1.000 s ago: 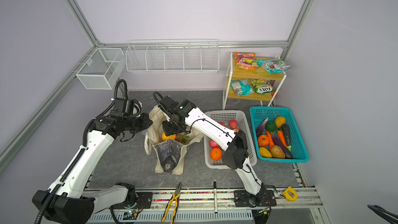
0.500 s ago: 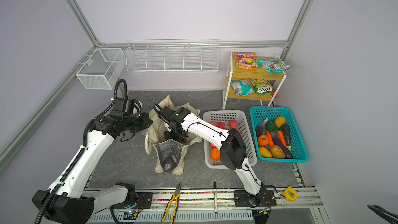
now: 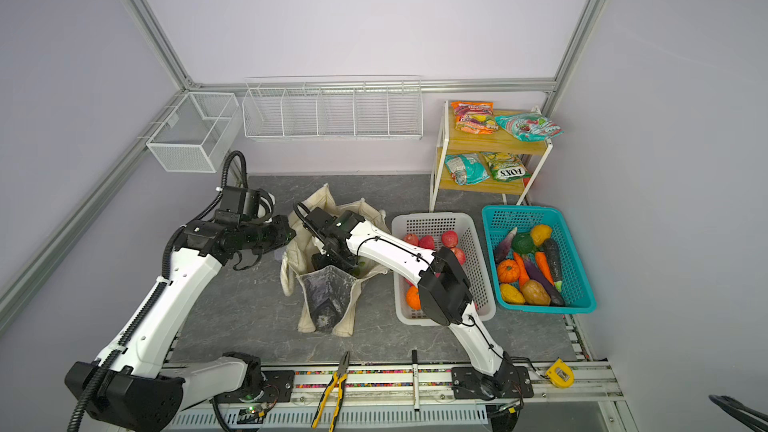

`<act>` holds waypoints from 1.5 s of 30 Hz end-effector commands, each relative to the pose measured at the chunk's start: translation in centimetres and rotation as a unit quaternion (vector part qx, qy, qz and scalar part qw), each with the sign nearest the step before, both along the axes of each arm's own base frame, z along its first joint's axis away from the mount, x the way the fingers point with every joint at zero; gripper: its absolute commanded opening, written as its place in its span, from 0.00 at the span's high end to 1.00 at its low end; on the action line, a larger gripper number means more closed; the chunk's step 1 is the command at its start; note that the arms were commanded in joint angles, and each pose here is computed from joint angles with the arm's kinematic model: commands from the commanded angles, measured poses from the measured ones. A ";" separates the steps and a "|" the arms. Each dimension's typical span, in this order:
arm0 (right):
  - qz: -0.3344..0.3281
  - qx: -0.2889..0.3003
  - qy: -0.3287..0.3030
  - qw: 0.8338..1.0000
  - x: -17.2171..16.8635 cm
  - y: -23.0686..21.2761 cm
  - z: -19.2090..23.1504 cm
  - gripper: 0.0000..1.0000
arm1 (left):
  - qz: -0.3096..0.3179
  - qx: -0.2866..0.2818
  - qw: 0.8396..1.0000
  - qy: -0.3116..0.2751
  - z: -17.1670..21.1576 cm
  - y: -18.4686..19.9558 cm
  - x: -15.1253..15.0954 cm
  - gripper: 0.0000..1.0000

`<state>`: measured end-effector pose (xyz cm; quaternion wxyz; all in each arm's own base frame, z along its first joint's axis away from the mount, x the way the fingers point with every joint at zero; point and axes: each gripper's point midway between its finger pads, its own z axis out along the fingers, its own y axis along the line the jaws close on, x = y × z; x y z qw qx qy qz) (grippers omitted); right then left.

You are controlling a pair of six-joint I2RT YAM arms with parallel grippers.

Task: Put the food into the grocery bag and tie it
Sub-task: 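Lower the held pear into the bag beside the left gripper, then open the right gripper to release the pear and raise it out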

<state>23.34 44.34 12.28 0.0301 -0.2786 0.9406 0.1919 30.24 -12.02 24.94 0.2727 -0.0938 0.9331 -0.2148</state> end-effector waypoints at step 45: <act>-0.071 0.033 -0.319 0.945 7.5 -8.8 22.6 0.12 | 0.004 -0.002 1.000 -0.017 0.9 0.2 0.0 1.00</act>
